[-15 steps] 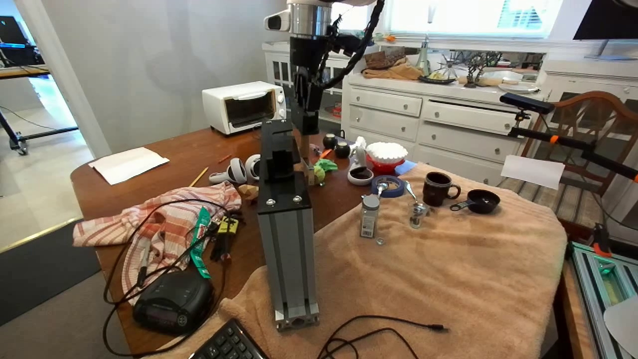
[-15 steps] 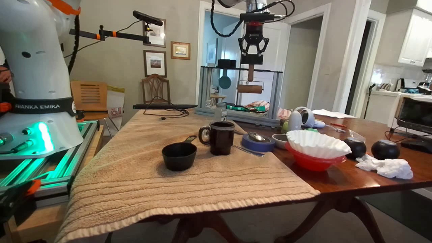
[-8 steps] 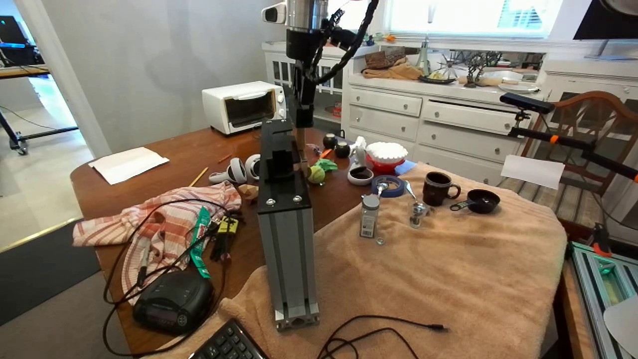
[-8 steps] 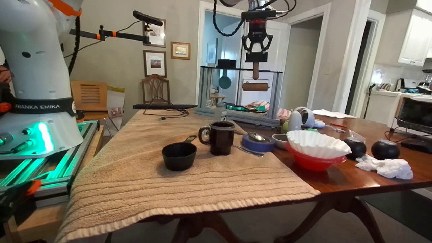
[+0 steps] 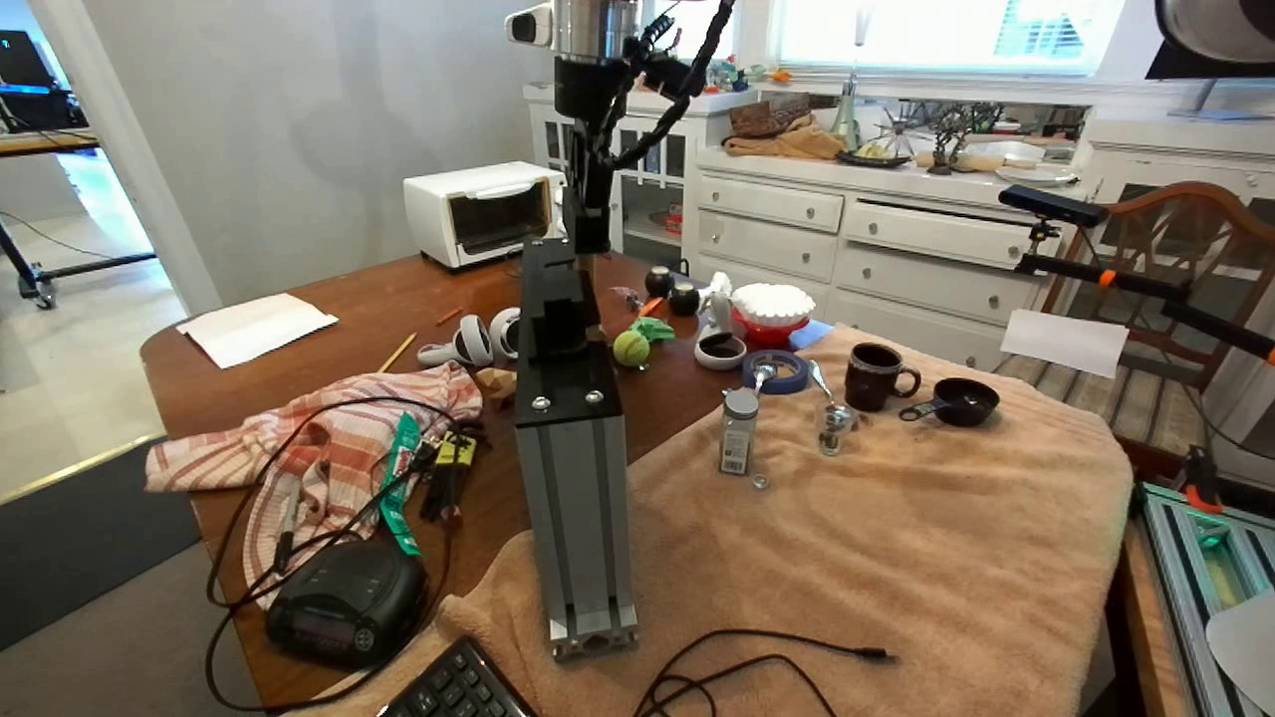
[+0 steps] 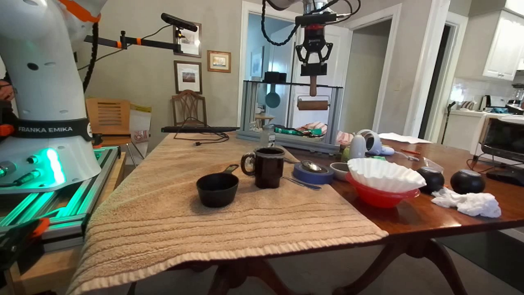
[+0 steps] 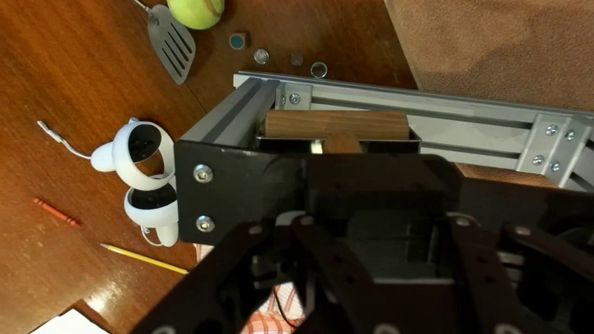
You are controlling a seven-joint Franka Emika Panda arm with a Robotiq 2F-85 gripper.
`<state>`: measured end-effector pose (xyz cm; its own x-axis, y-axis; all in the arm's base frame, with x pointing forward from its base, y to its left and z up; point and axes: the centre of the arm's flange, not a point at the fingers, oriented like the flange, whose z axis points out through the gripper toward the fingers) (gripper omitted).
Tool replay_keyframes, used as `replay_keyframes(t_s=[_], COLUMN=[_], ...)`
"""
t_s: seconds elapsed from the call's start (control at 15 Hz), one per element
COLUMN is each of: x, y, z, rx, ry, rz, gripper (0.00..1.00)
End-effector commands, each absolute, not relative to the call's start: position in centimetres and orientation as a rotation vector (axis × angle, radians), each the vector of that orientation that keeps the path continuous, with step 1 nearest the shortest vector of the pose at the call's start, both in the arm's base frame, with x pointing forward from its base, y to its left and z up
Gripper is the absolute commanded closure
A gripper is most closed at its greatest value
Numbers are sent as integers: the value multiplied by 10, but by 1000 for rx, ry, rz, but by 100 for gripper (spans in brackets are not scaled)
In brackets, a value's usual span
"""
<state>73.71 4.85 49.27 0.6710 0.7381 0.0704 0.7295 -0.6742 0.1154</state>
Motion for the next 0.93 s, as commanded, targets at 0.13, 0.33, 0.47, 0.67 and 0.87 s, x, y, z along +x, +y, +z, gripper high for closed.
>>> replay_keyframes(t_s=[0.13,0.33,0.47,0.67,0.87], x=[758,760,762,764,767], y=[61,65,68,74,78], z=[508,509,510,511,513], rx=[2778,2777,2775,2766,2752], ry=[1245,1249,1252,1252,1260], rz=[137,137,145,154,151], gripper=[78,78,78,78,78])
